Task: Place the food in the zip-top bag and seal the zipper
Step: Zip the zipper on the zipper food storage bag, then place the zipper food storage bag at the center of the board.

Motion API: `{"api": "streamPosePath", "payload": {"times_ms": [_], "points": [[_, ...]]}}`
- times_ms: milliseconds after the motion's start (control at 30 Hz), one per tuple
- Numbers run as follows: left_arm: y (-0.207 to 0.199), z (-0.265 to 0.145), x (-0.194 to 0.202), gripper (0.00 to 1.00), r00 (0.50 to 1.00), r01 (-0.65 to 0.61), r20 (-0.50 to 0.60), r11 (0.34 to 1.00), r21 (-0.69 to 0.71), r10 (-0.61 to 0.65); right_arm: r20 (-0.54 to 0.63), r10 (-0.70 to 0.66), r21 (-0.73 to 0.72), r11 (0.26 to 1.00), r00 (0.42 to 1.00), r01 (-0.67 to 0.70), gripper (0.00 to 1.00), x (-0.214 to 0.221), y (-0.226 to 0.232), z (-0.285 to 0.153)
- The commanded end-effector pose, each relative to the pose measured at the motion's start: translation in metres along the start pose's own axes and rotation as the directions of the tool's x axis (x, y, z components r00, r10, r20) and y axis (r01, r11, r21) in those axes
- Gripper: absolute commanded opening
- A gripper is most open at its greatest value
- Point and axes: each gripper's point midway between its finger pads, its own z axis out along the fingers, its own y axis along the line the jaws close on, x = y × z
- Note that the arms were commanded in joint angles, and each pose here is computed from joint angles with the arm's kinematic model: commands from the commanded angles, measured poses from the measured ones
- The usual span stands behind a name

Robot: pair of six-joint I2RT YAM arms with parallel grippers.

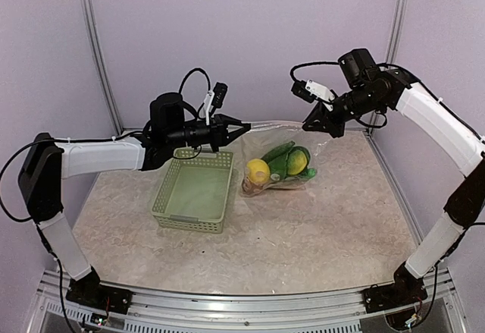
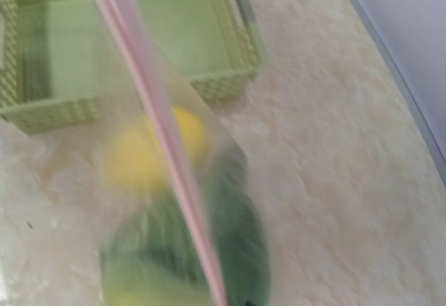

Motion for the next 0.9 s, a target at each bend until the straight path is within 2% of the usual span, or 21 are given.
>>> {"api": "streamPosePath", "payload": {"times_ms": [0, 433, 633, 733, 867], "points": [[0.028, -0.024, -0.019, 0.00, 0.999, -0.004, 0.039, 0.995, -0.105, 0.008, -0.115, 0.052, 0.103, 0.994, 0.992, -0.040, 0.00, 0.045, -0.027, -0.038], [0.036, -0.018, -0.019, 0.00, 0.999, 0.015, 0.031, 0.994, -0.105, -0.012, -0.175, 0.071, 0.143, 0.989, 0.982, -0.046, 0.00, 0.087, -0.042, -0.061], [0.033, -0.011, -0.024, 0.00, 0.999, 0.040, 0.040, 0.997, -0.068, -0.037, -0.141, 0.070, 0.113, 0.992, 0.988, -0.054, 0.01, 0.084, -0.036, -0.060], [0.029, 0.007, -0.040, 0.00, 0.998, 0.026, 0.055, 1.000, -0.018, -0.025, -0.102, 0.060, 0.139, 0.989, 0.993, -0.045, 0.01, 0.072, -0.047, -0.060], [0.052, 0.032, -0.082, 0.00, 0.995, -0.007, 0.100, 0.999, 0.040, 0.003, -0.058, 0.043, 0.282, 0.959, 0.997, -0.025, 0.00, 0.051, -0.101, -0.063]]}}
